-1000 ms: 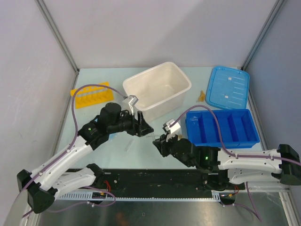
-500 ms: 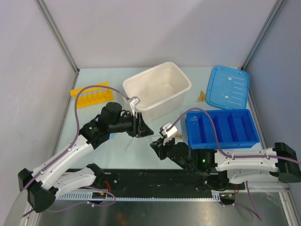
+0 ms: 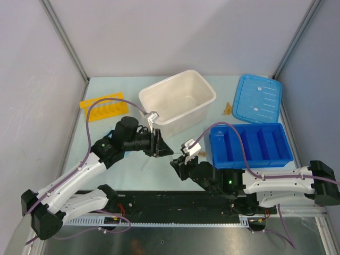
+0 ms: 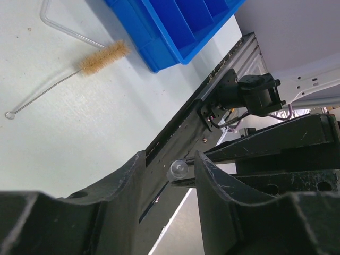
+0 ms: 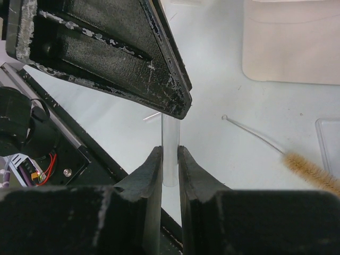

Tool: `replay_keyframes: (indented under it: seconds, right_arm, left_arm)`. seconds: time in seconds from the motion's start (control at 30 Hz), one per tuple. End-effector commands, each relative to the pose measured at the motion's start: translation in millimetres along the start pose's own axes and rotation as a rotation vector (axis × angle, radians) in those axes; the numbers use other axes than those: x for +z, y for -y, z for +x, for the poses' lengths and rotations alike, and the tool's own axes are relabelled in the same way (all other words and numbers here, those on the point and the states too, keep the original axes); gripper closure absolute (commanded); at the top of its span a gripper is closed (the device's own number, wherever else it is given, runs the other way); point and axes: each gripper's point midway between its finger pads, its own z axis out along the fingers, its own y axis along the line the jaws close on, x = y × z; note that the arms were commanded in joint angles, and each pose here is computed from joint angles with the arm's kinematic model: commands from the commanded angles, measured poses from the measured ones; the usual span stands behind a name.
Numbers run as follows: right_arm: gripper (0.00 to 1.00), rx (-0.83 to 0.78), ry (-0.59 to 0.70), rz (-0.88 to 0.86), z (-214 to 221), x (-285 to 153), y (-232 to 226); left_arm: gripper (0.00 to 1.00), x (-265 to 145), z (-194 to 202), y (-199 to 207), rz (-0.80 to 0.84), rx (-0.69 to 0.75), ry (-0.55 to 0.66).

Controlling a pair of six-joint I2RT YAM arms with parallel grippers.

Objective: Organize the chemistry lab equipment

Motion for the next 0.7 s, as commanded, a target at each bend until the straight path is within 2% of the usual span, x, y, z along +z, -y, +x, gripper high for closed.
replay_keyframes:
  seconds: [0.0,0.2,0.33,0.4,0.5,0.67]
  right_arm:
    - [0.81,0.036,0.039,0.015,-7,2,-2]
    - [0.79,0.039,0.032,0.019,-4,4,-2]
    - [0.72,0.053,0.027,0.031,-1,5,0]
    - [0.61,0.066,0.03,0.034,-3,4,0]
    - [0.35,0.089,0.033,0.018,-7,0,-2]
    - [0.06,0.126,0.056,-0.013,-21,-16,-5]
  left_arm:
    - [0.56,-2,1,4,0.026,0.009,-0.002]
    - [0.75,-1,2,3,0.026,0.009,-0.008]
    - [0.87,-3,-1,4,0.027,0.015,0.006]
    - [0.9,-4,-6,4,0.013,0.02,0.029]
    - [0.93,-11,-23,2,-0.025,0.042,0.095]
    - [0.93,-44,-87,-16,-0.221,0.123,0.312]
